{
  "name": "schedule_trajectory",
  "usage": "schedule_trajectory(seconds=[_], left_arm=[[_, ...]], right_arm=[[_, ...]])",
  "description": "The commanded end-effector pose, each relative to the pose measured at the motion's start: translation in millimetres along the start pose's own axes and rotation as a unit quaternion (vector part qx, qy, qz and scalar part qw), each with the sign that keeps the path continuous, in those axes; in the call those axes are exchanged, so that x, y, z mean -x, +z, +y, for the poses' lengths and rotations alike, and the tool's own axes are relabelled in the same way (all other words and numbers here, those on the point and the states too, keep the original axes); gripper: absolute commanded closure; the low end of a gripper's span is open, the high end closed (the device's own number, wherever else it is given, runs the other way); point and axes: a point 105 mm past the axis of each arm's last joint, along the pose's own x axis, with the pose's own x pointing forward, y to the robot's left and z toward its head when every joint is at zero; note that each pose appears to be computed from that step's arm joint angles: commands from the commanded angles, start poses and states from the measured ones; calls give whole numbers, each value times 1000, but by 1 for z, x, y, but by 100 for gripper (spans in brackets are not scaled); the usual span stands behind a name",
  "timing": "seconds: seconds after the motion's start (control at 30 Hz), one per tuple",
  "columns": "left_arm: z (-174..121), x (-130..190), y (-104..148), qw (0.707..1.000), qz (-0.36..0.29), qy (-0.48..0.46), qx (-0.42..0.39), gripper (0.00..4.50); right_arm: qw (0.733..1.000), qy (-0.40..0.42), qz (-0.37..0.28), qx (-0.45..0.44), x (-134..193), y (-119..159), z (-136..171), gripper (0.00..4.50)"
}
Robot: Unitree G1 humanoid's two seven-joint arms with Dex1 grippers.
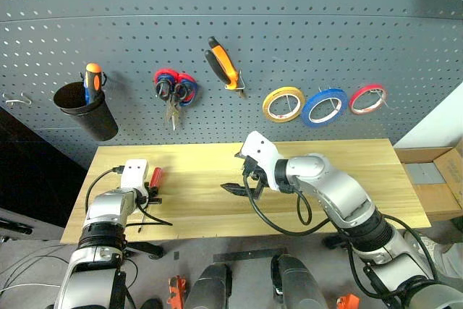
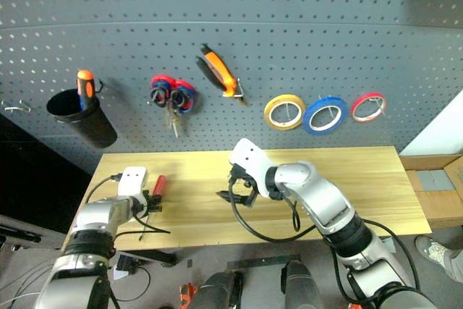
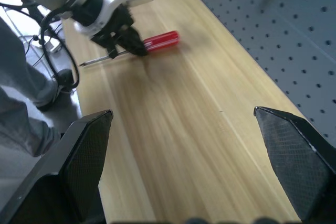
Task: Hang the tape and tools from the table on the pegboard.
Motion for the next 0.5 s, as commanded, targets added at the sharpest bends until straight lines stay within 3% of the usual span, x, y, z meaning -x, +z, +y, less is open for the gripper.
schedule_trajectory(seconds=[0.03,0.1,0.23,0.33,0.43,0.5], left_arm=[[3,18,2,1000,-26,-4,-2,370],[-22,45,38,987,-142,-67,-24,370],[-52,99,86,942,-305,-126,-56,370],[-37,141,121,887,-449,-97,-53,370],[-4,167,139,849,-525,-50,-29,370],[-1,185,150,826,-560,-53,-50,370]], right_arm=[[998,1,-55,26,7,30,-1,0],[992,14,-119,39,14,53,1,0],[978,54,-199,24,28,81,4,0],[965,106,-239,32,38,95,16,0],[966,91,-240,37,34,97,8,0],[967,82,-237,39,31,96,3,0]])
